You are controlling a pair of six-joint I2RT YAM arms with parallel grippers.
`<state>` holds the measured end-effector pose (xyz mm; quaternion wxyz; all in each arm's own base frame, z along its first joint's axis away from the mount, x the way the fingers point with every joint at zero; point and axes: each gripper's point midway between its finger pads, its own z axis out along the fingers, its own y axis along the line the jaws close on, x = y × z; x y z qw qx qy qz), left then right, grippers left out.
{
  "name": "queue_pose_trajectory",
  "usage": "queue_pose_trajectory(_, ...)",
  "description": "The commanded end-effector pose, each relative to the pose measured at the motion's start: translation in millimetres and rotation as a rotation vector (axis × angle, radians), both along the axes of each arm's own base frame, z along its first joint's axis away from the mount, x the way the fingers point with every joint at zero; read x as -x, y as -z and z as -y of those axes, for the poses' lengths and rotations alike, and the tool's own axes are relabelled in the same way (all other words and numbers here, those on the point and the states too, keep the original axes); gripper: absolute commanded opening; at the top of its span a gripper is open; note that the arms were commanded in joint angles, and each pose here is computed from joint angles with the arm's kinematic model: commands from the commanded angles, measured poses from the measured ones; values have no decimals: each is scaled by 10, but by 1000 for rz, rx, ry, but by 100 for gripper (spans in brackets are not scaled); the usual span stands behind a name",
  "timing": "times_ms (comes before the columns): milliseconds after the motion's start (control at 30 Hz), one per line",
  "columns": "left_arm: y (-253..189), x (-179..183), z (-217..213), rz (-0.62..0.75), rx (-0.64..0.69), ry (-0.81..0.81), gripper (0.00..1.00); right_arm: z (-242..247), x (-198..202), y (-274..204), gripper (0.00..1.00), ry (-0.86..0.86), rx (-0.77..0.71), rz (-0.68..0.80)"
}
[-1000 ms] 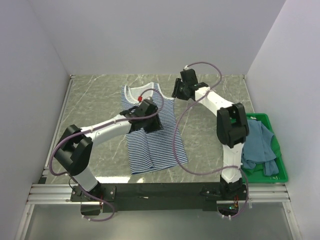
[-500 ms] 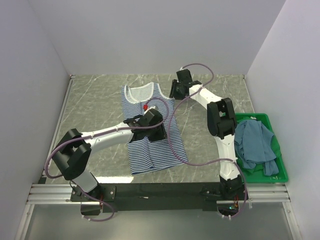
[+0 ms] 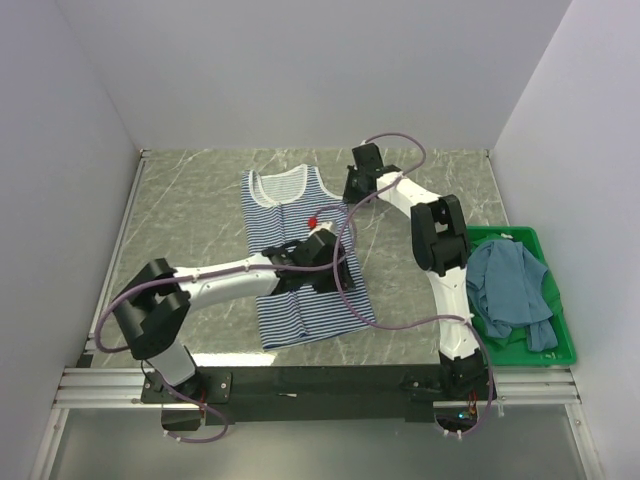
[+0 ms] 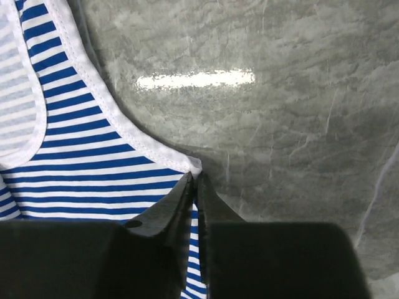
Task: Fold and stack the tank tops
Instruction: Fold the tank top
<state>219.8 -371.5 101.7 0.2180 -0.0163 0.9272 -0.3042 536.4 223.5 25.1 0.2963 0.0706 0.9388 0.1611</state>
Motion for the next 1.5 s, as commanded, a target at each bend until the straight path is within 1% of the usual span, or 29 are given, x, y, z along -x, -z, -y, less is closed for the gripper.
queue_pose_trajectory(0, -92, 5, 318, 32, 56, 52, 46, 137, -24, 33, 5, 44, -24, 5)
queue_pose_trajectory(67, -20, 68, 428, 26, 45, 79, 46, 189, -26, -85, 0, 66, -40, 36)
queue_pose_trajectory(100, -2, 93, 465, 25, 44, 86, 47, 255, 64, 0, 0, 78, -35, 15)
queue_pose_trajectory(133, 50, 120, 496, 20, 37, 96, 47, 322, 59, -100, 0, 95, -46, 34)
queue_pose_trajectory(200, 70, 193, 585, 23, 40, 120, 48, 421, 161, -40, 0, 127, -55, 19)
queue_pose_trajectory(233, 102, 237, 626, 18, 36, 131, 48, 489, 166, -143, 0, 146, -63, 39)
queue_pose_trajectory(300, 135, 286, 658, 15, 27, 145, 49, 551, 279, -93, 0, 166, -70, 29)
queue_pose_trajectory(367, 159, 369, 707, 13, 19, 165, 49, 615, 316, -181, 0, 190, -78, 45)
queue_pose_trajectory(433, 246, 420, 652, -3, -35, 161, 48, 662, 401, -170, 0, 205, -71, 36)
queue_pose_trajectory(500, 236, 476, 641, -2, -80, 156, 47, 696, 498, -91, 0, 218, -75, 17)
queue_pose_trajectory(533, 288, 506, 515, -7, -160, 133, 47, 699, 526, -116, 0, 220, -81, 21)
queue_pose_trajectory(633, 283, 578, 335, -11, -234, 113, 45, 732, 641, -74, 0, 234, -85, 15)
queue_pose_trajectory(800, 213, 893, 289, -1, -258, 187, 47, 841, 790, -27, 0, 273, -91, 8)
queue_pose_trajectory(900, 244, 1071, 300, -1, -305, 231, 46, 855, 802, -46, 0, 275, -105, 9)
queue_pose_trajectory(933, 243, 1097, 323, 4, -311, 236, 44, 866, 794, -74, 0, 277, -109, 14)
queue_pose_trajectory(1067, 270, 1287, 382, -4, -317, 278, 44, 880, 770, -125, 0, 272, -101, 25)
queue_pose_trajectory(1200, 353, 1332, 373, -5, -345, 279, 43, 897, 731, -187, 0, 270, -94, 36)
queue_pose_trajectory(1300, 389, 1285, 392, 13, -356, 268, 43, 876, 722, -220, 0, 263, -97, 41)
queue_pose_trajectory(1467, 422, 1279, 496, 25, -335, 288, 41, 884, 709, -232, 0, 263, -94, 43)
